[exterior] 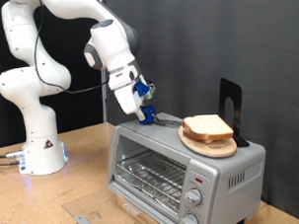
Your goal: Make a piece of toast with the oven
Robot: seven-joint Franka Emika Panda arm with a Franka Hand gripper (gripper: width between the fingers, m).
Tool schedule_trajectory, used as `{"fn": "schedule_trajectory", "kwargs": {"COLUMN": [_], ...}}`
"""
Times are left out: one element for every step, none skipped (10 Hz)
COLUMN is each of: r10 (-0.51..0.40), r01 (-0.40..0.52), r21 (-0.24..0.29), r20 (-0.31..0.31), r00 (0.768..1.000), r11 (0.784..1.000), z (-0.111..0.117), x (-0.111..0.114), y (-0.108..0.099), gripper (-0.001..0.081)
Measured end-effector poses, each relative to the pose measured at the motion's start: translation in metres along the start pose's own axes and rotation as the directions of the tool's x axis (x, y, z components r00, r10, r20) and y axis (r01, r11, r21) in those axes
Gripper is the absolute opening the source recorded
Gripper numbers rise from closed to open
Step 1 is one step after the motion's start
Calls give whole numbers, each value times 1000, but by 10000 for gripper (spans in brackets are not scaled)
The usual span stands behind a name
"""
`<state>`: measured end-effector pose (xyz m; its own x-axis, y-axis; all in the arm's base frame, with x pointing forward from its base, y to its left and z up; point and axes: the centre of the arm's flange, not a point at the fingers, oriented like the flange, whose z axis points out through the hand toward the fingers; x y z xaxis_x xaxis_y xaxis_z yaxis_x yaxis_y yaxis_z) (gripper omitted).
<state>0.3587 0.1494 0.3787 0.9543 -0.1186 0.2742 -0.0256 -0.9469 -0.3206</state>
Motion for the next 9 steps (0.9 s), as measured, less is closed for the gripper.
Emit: {"fn": "schedule_trajectory", "kwargs": {"r10": [2,4,7,9,10,10,13,16,20], "r01": [-2,-4,-7,-9,-10,-10,-13,-15,-19], "r21": [0,-1,-4,-7,-10,-17,-28,-35,-38], "r20": [-3,-3,-3,-4,-4,0,14,29,35], "r00": [1000,1000,1000,1000,1000,1000,1000,999,999], "r11": [1000,1000,1000,1000,1000,1000,1000,999,999], "z": [0,0,0,0,0,0,2,3,3], "x": [0,0,0,1,1,1,0,0,0], "y": [0,0,0,1,1,2,3,4,4], "gripper": [503,707,707,783,783,803,803,808,808]}}
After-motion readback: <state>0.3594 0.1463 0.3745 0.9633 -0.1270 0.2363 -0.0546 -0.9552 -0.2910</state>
